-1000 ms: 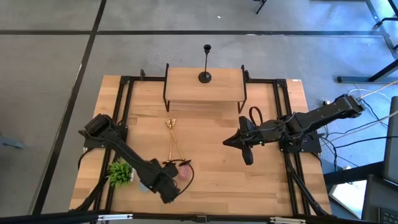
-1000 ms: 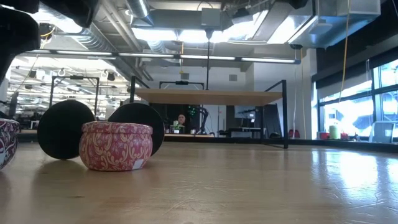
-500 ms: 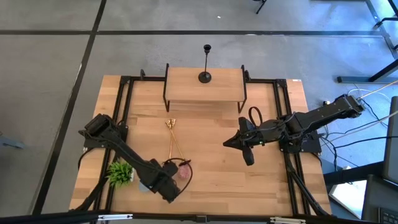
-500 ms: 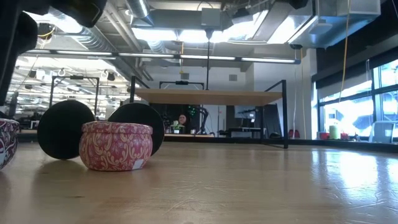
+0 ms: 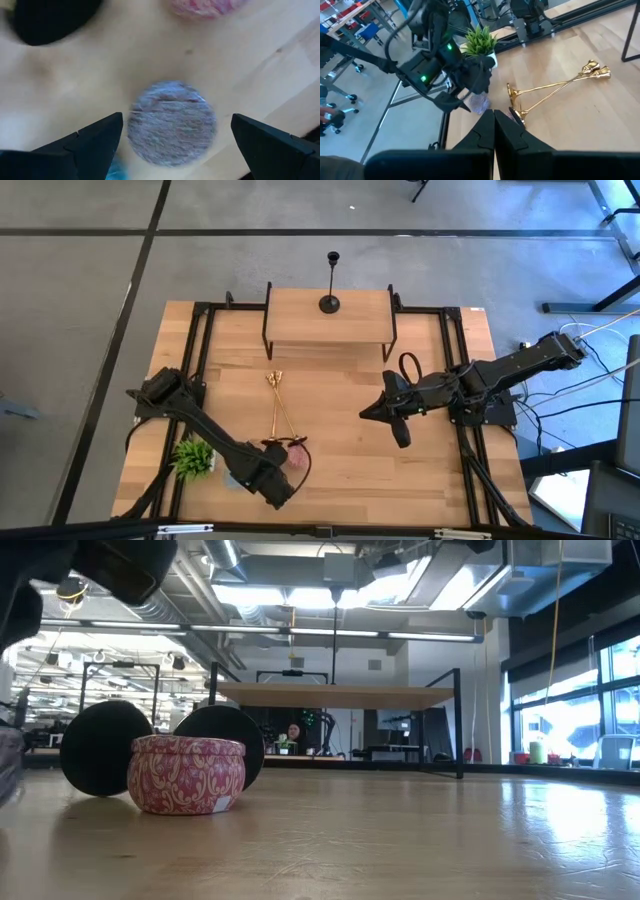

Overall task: Pick & Place candle stick holders
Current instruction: Put the red scented candle on the shelf

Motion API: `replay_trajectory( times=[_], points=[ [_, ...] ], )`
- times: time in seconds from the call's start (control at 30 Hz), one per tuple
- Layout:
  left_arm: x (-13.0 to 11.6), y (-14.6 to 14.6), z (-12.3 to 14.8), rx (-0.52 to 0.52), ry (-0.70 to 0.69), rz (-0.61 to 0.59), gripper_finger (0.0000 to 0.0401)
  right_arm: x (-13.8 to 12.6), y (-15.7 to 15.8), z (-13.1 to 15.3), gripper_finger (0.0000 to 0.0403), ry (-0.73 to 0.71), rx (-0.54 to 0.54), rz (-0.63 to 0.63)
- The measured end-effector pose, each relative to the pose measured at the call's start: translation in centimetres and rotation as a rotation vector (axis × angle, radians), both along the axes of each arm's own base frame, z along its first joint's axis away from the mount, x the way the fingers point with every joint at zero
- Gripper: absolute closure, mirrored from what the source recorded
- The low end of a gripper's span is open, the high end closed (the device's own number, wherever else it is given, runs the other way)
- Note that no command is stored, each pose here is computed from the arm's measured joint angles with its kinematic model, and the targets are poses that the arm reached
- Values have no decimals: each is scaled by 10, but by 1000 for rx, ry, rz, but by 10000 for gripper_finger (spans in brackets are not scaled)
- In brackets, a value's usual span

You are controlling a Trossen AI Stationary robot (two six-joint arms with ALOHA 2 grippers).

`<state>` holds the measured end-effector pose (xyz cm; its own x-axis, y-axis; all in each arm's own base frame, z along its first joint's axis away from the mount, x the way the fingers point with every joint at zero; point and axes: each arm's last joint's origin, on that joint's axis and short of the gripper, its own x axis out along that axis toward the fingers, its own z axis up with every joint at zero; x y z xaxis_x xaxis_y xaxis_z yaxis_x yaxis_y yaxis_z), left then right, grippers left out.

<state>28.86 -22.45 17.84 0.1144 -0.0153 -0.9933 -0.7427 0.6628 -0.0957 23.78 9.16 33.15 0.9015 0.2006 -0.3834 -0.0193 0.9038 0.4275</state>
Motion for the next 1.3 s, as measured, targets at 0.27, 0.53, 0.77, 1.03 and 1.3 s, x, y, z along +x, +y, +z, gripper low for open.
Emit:
replay_trajectory(
  times=[0.27,0.53,0.77,1.03,1.3],
  points=[
    [-1,-2,-9,45,16,-15,31,0,0,0,402,0,0,0],
    [-8,-10,-9,6,45,-36,31,0,0,0,402,0,0,1],
    [-10,-12,-9,-1,50,-35,31,0,0,0,402,-1,-4,2],
    [-11,-14,-9,-11,55,-26,31,0,0,0,402,-2,-6,3],
    [-12,-16,-12,-5,65,-32,31,0,0,0,402,-1,-3,1]
  ],
)
